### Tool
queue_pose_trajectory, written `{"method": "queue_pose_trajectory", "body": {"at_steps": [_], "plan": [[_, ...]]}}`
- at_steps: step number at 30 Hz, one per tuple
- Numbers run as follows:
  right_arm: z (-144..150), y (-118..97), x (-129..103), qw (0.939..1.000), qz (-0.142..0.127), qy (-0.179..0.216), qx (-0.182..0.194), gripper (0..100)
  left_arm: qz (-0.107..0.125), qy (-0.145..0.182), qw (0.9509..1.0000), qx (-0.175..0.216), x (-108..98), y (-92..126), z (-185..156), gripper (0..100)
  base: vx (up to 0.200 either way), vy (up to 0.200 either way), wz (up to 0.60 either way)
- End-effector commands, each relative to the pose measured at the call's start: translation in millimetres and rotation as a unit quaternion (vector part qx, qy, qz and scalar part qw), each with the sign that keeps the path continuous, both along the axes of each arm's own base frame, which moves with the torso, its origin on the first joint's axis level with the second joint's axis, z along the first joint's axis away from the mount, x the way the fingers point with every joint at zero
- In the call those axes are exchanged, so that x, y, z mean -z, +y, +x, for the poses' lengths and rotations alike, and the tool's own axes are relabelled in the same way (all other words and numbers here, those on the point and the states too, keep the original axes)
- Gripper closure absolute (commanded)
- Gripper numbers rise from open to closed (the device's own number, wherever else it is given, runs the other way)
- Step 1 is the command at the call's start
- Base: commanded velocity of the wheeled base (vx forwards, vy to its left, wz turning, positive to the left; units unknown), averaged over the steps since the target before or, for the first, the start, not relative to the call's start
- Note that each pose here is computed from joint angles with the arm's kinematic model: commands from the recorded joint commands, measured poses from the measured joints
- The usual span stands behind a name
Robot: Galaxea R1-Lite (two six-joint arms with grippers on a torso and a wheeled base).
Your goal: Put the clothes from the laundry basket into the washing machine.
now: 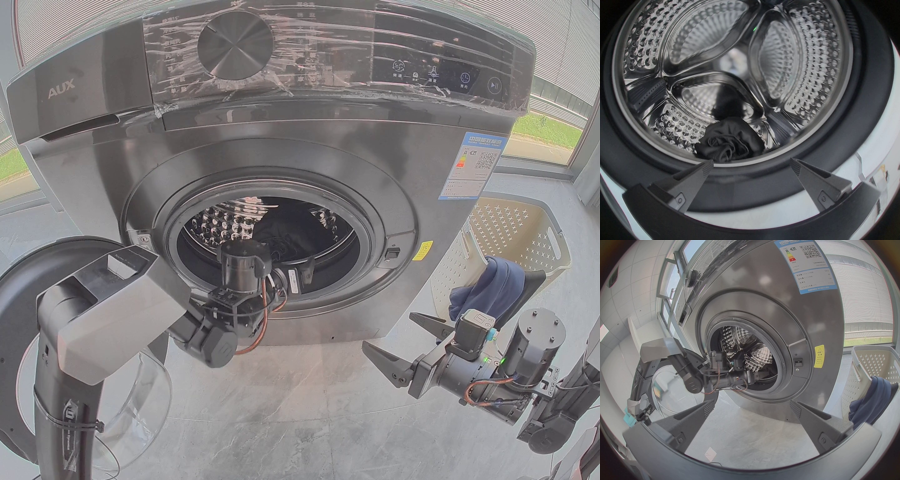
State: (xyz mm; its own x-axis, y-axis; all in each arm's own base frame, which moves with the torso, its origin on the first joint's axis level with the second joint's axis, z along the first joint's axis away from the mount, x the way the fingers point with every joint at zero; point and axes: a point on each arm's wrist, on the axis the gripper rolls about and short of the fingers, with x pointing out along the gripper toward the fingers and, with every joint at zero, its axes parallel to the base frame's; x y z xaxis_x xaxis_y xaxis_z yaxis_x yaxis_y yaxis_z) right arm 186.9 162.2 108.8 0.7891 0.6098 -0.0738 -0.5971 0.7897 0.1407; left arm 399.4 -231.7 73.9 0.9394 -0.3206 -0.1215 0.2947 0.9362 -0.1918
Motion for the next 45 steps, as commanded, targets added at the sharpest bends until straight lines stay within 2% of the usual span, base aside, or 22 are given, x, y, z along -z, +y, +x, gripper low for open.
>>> {"method": "queue_pose_trajectory", "body": {"at_steps": [1, 3, 4, 8, 9, 10, 14, 16, 18, 20, 22, 25, 26, 27, 30, 36, 40, 45], "plan": [[-2, 0, -2, 1.0000, 0.003, -0.002, -0.002, 0, 0.015, -0.029, 0.9972, 0.068, -20, 6, -72, 0, 0.000, 0.000, 0.00], [-2, 0, -2, 1.0000, 0.003, -0.002, -0.002, 0, 0.015, -0.029, 0.9972, 0.068, -20, 6, -72, 0, 0.000, 0.000, 0.00], [-6, -1, -4, 1.0000, 0.006, -0.004, -0.005, 0, 0.007, -0.030, 0.9944, 0.101, -25, 11, -107, 0, 0.000, 0.000, 0.00], [-20, -15, -6, 1.0000, 0.001, -0.002, 0.007, 0, -0.008, -0.039, 0.9910, 0.127, -38, 29, -158, 0, 0.000, 0.000, 0.00], [-20, -16, -6, 1.0000, 0.001, -0.002, 0.008, 0, -0.008, -0.039, 0.9910, 0.127, -38, 29, -158, 0, 0.000, 0.000, 0.00], [-28, -27, -9, 0.9997, 0.002, -0.005, 0.023, 0, -0.013, -0.044, 0.9885, 0.144, -47, 37, -185, 0, 0.000, 0.000, 0.00], [-47, -58, -13, 0.9984, 0.003, -0.007, 0.056, 0, -0.015, -0.054, 0.9848, 0.164, -62, 60, -227, 0, 0.000, 0.000, 0.00], [-49, -68, -18, 0.9969, 0.009, -0.011, 0.077, 0, -0.018, -0.059, 0.9850, 0.161, -66, 73, -238, 0, 0.000, 0.000, 0.00], [-54, -83, -25, 0.9937, 0.006, -0.024, 0.110, 0, -0.019, -0.066, 0.9853, 0.156, -70, 85, -248, 0, 0.000, 0.000, 0.00], [-63, -94, -32, 0.9914, 0.003, -0.039, 0.125, 0, -0.015, -0.073, 0.9851, 0.155, -72, 95, -256, 0, 0.000, 0.000, 0.00], [-72, -102, -32, 0.9904, -0.012, -0.033, 0.134, 0, -0.014, -0.083, 0.9846, 0.153, -74, 105, -266, 0, -0.100, 0.000, 0.00], [-83, -110, -31, 0.9889, -0.016, -0.021, 0.146, 0, -0.005, -0.098, 0.9840, 0.148, -75, 122, -282, 0, -0.200, 0.000, 0.00], [-95, -122, -29, 0.9831, -0.026, -0.010, 0.181, 0, 0.001, -0.103, 0.9838, 0.147, -75, 127, -286, 0, -0.200, 0.000, 0.00], [-101, -128, -28, 0.9803, -0.030, -0.008, 0.195, 0, 0.009, -0.107, 0.9838, 0.143, -74, 133, -290, 0, -0.200, 0.000, 0.00], [-122, -141, -26, 0.9748, -0.032, -0.010, 0.220, 0, 0.017, -0.110, 0.9856, 0.128, -75, 144, -298, 0, -0.200, 0.000, 0.00], [-152, -157, -19, 0.9591, -0.024, -0.026, 0.281, 0, 0.019, -0.103, 0.9899, 0.095, -78, 169, -318, 0, -0.200, 0.000, 0.00], [-166, -162, -15, 0.9529, -0.014, -0.044, 0.300, 0, 0.022, -0.102, 0.9917, 0.076, -76, 185, -331, 0, -0.200, 0.000, 0.00], [-186, -165, -6, 0.9433, -0.013, -0.059, 0.326, 0, 0.034, -0.084, 0.9950, 0.041, -65, 207, -353, 0, -0.200, 0.000, 0.00]]}}
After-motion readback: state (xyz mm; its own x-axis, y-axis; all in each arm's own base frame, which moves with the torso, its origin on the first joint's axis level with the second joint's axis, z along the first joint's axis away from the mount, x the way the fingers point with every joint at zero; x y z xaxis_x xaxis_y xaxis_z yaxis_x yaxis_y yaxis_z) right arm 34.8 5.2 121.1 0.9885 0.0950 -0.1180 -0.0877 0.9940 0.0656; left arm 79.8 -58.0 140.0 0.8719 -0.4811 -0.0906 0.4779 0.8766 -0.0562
